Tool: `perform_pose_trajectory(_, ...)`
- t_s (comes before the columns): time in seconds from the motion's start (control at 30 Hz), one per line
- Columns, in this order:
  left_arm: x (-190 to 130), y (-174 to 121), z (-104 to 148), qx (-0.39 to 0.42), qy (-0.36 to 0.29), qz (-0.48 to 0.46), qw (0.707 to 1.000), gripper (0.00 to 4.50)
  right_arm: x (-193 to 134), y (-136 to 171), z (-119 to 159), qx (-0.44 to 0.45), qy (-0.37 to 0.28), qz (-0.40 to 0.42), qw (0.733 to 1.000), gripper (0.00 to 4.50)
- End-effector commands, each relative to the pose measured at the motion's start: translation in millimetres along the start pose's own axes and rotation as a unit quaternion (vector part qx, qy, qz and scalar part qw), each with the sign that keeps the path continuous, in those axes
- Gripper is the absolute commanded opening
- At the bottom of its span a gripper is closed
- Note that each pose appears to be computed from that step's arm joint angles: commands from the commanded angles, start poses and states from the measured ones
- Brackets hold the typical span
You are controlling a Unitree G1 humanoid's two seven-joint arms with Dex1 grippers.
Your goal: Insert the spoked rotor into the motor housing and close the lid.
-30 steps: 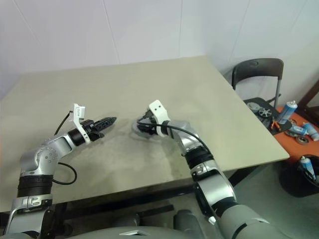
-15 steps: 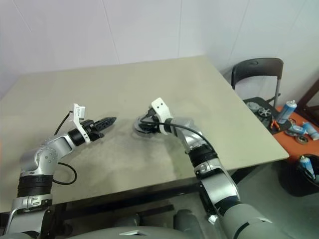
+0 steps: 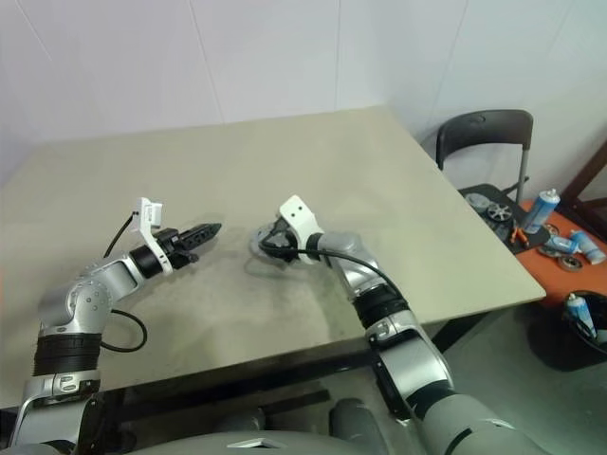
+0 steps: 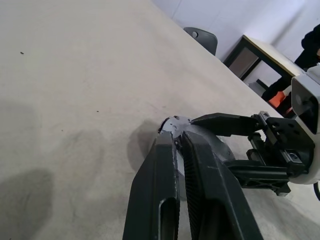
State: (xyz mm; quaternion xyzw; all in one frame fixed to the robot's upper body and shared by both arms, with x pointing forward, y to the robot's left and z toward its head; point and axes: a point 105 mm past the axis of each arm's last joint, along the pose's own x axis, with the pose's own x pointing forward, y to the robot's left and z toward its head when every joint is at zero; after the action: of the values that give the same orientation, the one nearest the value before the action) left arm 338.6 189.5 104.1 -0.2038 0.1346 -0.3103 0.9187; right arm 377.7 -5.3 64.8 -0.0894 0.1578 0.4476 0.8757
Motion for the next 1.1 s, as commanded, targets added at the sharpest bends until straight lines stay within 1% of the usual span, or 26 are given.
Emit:
perform_pose_trajectory(0.03,-1.4,-6.1,14.7,0.022,-0.021,-0.008,1.0,0.33,-0.6,-7.3,-8.9,0.012,0.014,-0.016,1.0,3.02)
perform_pose_trajectory(0.2,-0.1,-7.0,14.0,0.022,-0.021,-0.008,1.0,0.33,-0.7,-6.7,-15.6,0.011,0.022,-0.016,1.0,3.02)
perform_pose_trajectory(0.27,0.3,-7.0,13.3,0.022,-0.021,-0.007,1.0,0.33,-1.2,-5.3,-22.3,0.014,0.031,-0.011,0.999,3.02)
perform_pose_trajectory(0.37,0.5,-7.7,12.4,0.02,-0.022,-0.007,1.0,0.33,-2.5,-7.9,-35.7,0.059,0.047,-0.015,0.997,3.02)
perform_pose_trajectory(0.43,0.2,-8.1,11.7,0.019,-0.021,-0.007,1.0,0.33,-4.3,-15.1,-51.8,0.1,0.068,-0.035,0.992,3.02)
perform_pose_trajectory(0.5,-0.2,-8.1,10.7,0.018,-0.02,-0.007,1.0,0.33,-4.9,-15.0,-61.3,0.098,0.082,-0.039,0.991,3.02)
perform_pose_trajectory(0.67,4.7,-14.1,4.9,0.02,-0.008,-0.019,1.0,0.33,-3.6,-7.5,-67.5,0.091,0.09,-0.032,0.991,3.02)
perform_pose_trajectory(0.87,44.0,-35.0,1.8,0.045,0.024,-0.064,0.997,0.33,-4.1,-3.0,-70.5,0.081,0.093,-0.029,0.992,3.02)
perform_pose_trajectory(1.03,77.8,-49.2,10.0,0.071,0.035,-0.096,0.992,0.33,-9.8,-10.0,-70.9,0.08,0.094,-0.037,0.992,3.02)
perform_pose_trajectory(1.1,89.0,-53.3,9.4,0.08,0.043,-0.104,0.99,0.33,-13.9,-11.0,-75.2,0.077,0.1,-0.036,0.991,3.02)
